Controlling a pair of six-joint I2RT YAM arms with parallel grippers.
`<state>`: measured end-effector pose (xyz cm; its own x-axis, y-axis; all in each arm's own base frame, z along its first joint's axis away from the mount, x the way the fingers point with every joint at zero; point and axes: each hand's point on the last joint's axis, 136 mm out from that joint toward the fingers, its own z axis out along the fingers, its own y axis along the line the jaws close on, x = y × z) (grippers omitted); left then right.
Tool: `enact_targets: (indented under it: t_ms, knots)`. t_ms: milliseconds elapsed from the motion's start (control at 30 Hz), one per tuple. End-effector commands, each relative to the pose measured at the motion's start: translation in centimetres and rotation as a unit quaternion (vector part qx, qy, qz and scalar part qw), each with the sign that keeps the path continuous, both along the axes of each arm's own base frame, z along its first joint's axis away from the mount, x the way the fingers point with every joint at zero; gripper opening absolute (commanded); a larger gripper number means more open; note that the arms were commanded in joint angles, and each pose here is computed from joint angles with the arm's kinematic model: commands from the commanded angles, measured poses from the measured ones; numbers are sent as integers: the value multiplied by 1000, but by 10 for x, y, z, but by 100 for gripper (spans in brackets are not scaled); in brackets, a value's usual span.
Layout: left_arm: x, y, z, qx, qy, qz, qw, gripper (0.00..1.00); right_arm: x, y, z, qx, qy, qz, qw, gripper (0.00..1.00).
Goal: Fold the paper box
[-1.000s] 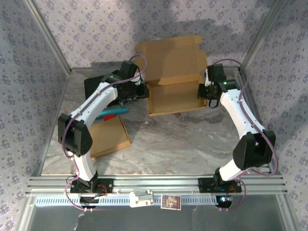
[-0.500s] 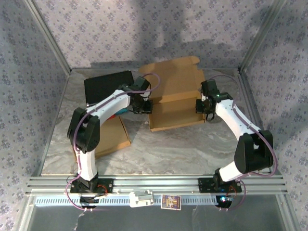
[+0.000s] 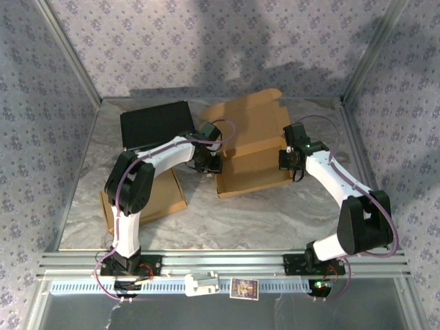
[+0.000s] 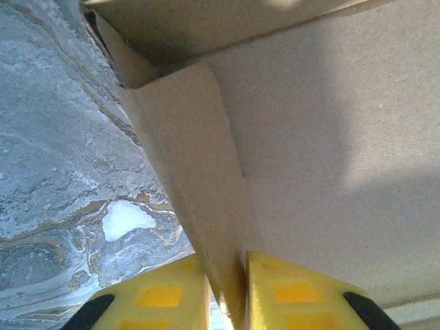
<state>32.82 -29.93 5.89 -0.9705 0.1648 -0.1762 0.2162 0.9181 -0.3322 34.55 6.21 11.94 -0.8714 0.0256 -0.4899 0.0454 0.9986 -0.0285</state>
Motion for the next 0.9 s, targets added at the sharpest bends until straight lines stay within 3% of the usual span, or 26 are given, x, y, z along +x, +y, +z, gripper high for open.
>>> enact_targets:
  t_ms: [0,167,467,667,767,867]
  knots:
    - [-18,-8,-18,13,27,-22,999,21,8,8,16,25,-41,-11,999,0]
    - [-27,-1,-24,49,35,-26,998,22,7,7,16,24,-45,-16,999,0]
    - [-31,10,-25,117,23,-13,993,0,4,8,30,9,-65,-16,998,0]
    - [-33,-1,-19,107,26,12,994,0,-1,11,22,17,-58,-14,998,0]
    - [-32,-10,-18,89,33,17,995,4,-4,13,15,26,-52,-14,998,0]
    - [-30,-16,-17,80,38,23,996,15,-5,13,10,35,-49,-15,998,0]
